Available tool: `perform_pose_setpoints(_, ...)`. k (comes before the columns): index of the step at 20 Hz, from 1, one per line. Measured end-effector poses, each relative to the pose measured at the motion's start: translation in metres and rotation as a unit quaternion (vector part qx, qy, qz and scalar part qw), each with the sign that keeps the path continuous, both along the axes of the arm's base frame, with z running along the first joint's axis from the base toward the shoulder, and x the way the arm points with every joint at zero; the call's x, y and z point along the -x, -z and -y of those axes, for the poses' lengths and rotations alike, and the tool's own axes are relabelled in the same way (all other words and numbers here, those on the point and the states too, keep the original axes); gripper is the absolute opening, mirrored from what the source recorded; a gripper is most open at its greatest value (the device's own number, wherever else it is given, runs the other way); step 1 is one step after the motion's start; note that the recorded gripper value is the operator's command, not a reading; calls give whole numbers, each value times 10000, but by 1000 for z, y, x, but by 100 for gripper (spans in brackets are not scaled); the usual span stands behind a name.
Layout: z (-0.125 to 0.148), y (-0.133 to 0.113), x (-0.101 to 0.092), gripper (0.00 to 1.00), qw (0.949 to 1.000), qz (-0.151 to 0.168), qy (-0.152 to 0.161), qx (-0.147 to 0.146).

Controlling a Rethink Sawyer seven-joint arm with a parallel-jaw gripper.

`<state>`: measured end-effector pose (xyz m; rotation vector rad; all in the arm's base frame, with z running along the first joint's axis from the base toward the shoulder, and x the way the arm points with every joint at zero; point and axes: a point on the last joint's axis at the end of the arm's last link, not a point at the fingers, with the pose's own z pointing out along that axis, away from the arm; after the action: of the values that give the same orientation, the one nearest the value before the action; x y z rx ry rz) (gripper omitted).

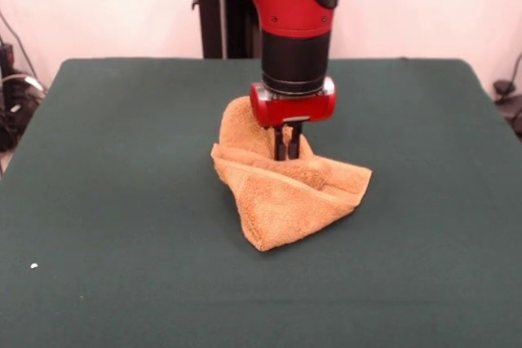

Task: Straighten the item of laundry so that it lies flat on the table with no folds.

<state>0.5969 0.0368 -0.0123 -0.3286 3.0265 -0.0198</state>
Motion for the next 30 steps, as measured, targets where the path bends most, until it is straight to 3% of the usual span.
perform_pose_setpoints(14, 1, -30, -7, 0, 9999, -118, 20, 79)
perform_pose_setpoints(24, 15, -68, -13, 0, 9994, -242, 158, 167)
perform_pose_setpoints(30, 14, -96, -5, 0, 9983, -485, 270, 162)
